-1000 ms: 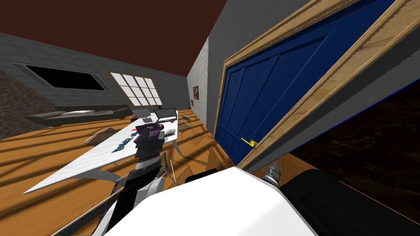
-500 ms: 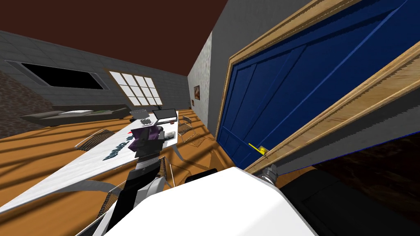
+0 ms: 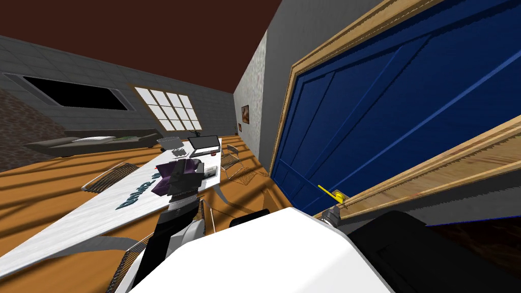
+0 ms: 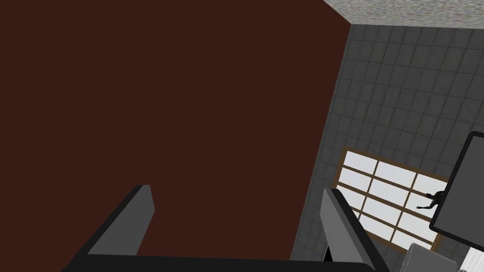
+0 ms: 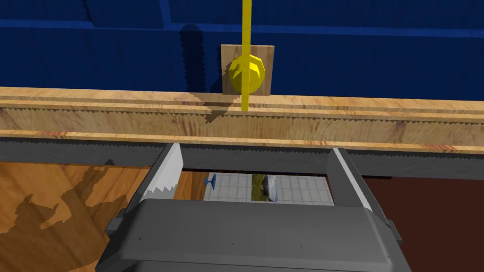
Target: Push the door open
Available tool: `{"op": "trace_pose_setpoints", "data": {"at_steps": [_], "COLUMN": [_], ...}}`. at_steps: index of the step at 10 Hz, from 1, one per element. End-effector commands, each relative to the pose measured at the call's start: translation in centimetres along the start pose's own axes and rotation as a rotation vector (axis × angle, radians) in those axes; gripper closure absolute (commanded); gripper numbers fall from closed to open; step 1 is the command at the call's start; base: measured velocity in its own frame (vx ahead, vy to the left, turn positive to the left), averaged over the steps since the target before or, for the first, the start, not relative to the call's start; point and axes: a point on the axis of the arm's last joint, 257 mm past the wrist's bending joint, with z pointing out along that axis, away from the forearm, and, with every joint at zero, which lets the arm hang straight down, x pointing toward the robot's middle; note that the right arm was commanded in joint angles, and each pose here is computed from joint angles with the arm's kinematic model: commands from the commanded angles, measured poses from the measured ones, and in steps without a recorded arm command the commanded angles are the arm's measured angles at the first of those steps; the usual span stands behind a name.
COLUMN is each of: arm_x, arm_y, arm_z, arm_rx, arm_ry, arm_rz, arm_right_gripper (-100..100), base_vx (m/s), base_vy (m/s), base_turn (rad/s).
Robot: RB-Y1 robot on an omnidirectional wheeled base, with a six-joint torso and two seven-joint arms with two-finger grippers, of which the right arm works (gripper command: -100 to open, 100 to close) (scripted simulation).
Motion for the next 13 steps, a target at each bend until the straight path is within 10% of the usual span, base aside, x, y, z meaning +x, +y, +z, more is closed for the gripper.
{"op": "trace_pose_setpoints", "data": {"at_steps": [1, 5, 10, 11, 13], "arm_x": [-0.3, -0.4, 0.0, 0.0, 0.0], "arm_y": [1.2, 2.2, 0.6, 0.6, 0.6], "arm_z": [1.3, 2.5, 0.96, 0.96, 0.96], "arm_rx": [-0.027, -0.054, -0.021, -0.021, -0.021], "arm_ry": [0.005, 0.009, 0.002, 0.002, 0.002], "arm_rz": [-0.013, -0.028, -0.016, -0.016, -0.016], "arm_right_gripper": [-100, -100, -100, 100, 100], "base_vx": [0.04, 0.068, 0.048, -0.004, -0.008], "base_vy": [-0.081, -0.179, -0.162, 0.008, 0.027], "base_turn": [-0.008, 0.006, 0.005, -0.003, -0.002]}}
